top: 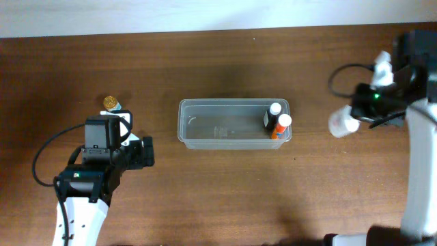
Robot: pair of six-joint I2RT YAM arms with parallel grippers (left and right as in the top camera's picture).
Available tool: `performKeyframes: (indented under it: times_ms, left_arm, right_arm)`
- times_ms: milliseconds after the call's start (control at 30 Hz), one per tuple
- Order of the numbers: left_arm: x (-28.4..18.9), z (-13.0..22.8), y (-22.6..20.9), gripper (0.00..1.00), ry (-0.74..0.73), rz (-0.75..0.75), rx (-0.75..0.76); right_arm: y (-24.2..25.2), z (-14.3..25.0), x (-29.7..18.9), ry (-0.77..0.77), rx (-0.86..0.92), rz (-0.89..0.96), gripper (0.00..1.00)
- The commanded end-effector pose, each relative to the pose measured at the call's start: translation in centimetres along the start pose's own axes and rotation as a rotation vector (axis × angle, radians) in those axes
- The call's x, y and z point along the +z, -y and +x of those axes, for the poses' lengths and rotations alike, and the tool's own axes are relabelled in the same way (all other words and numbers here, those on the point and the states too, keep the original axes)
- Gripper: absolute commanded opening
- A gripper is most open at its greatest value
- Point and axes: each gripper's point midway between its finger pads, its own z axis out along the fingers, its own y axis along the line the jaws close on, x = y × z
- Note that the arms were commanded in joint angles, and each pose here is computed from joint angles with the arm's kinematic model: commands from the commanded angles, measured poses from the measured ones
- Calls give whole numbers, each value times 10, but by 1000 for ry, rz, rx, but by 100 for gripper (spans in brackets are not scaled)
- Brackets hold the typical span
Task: Pack container
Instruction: 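Lower the spray bottle into the container's right end and release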
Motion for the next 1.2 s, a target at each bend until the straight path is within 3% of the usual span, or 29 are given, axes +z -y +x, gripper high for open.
performKeyframes:
  times_ms: [0, 167, 433, 967, 1167]
  left_arm:
    - [-3, -6, 0, 99, 13, 8, -15]
    - [-3, -6, 0, 99, 13, 8, -15]
    - [-3, -6, 0, 99, 12, 8, -15]
    - [-3, -6, 0, 99, 12, 8, -15]
    - [-3, -6, 0, 99, 12, 8, -15]
  right_arm:
    - [-58, 8, -32, 98, -188, -96, 19]
    - [-106, 15, -28, 109, -338, -146, 19]
    - [-138, 18, 10, 20, -378, -113, 19]
    - [-138, 30, 132, -138, -359, -36, 19]
    - [-128, 36, 157, -138, -364, 8, 19]
